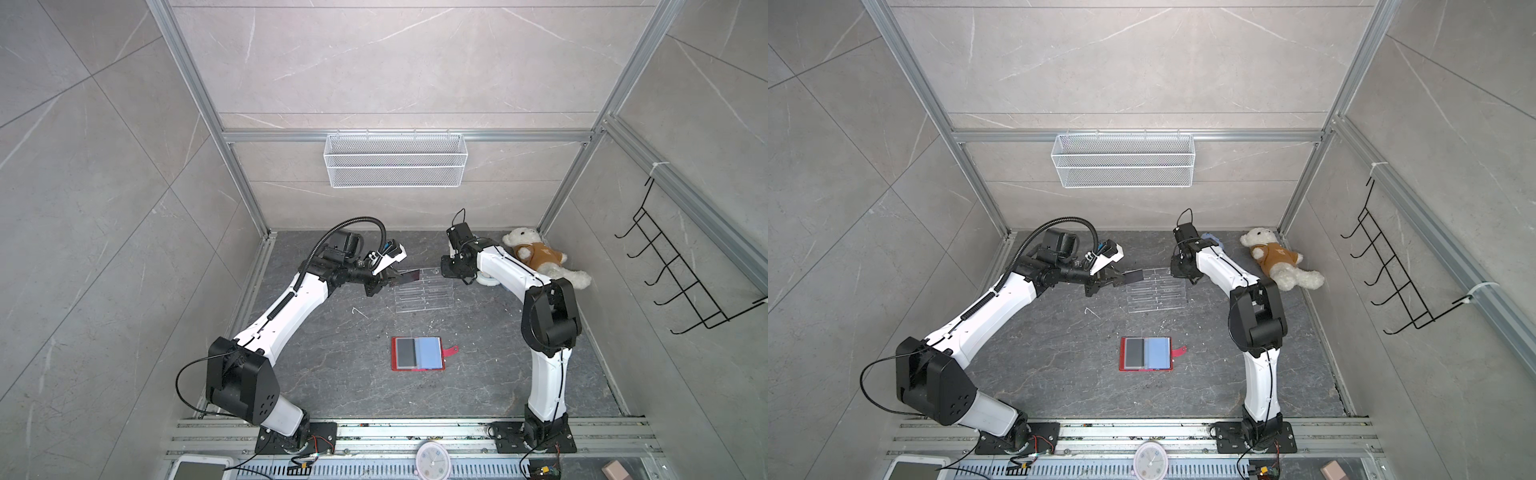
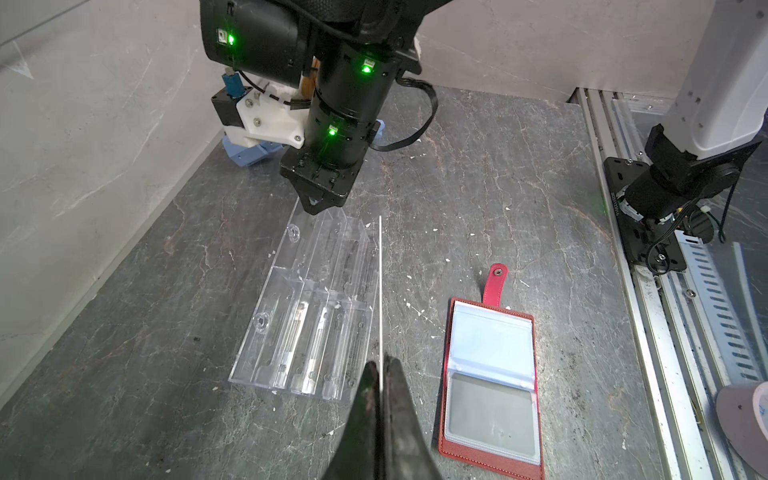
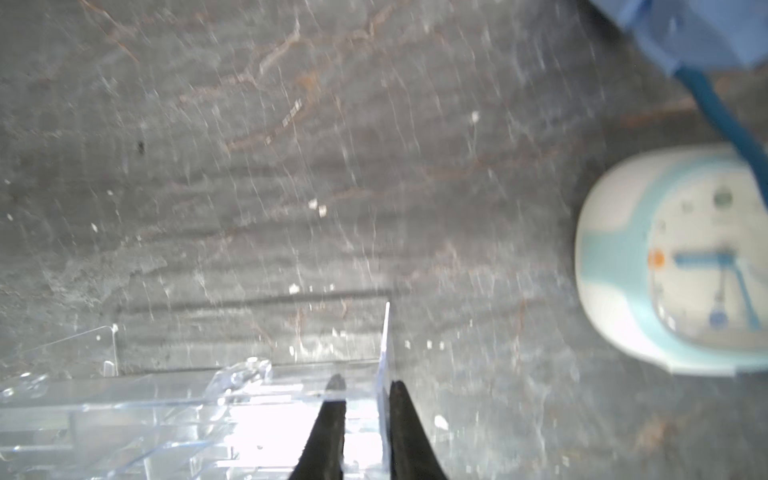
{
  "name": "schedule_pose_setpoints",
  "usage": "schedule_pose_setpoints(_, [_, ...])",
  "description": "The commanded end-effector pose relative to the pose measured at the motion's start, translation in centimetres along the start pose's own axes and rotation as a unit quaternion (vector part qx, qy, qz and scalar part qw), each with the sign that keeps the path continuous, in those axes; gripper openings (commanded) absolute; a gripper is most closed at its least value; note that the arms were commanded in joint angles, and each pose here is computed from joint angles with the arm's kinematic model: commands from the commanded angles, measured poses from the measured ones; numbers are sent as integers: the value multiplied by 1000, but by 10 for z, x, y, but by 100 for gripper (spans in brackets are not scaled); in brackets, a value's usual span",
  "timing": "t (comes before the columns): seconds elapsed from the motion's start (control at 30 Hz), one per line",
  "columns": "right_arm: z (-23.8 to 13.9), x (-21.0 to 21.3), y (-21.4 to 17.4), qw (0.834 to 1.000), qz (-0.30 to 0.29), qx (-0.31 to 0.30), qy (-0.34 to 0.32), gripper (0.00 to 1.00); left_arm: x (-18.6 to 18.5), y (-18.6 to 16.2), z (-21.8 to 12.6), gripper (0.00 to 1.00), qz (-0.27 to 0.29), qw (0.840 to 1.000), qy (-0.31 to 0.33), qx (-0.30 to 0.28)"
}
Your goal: Take the credit cards out of the card holder
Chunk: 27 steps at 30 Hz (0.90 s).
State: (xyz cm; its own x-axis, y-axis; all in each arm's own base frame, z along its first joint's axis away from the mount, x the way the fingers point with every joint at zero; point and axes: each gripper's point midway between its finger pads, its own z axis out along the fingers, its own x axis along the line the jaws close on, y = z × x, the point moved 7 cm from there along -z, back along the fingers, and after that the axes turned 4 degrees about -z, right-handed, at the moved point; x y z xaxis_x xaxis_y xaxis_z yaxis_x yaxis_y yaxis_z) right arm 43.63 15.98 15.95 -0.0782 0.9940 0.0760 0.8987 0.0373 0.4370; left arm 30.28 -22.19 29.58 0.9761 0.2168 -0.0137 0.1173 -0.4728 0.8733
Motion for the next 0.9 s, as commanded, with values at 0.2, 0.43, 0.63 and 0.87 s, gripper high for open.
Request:
schedule_pose_setpoints(0.2, [-16,15,-17,997,63,-31,-9,9,-1,10,5,0,6,1000,-12,-17])
schedule_pose_setpoints(0.43, [-16,21,-22,997,73,-36,-3,25,0,4,15,0,-1,1000,-22,-3])
schedule_pose_setpoints(0.63, [-43,23,-14,994,77,-78,24,58,3,5,18,0,3,1000,-27,2])
schedule_pose_setpoints(0.87, [-109,6,-10,983,12,-185,21,97,6,15,23,0,12,999,-43,9])
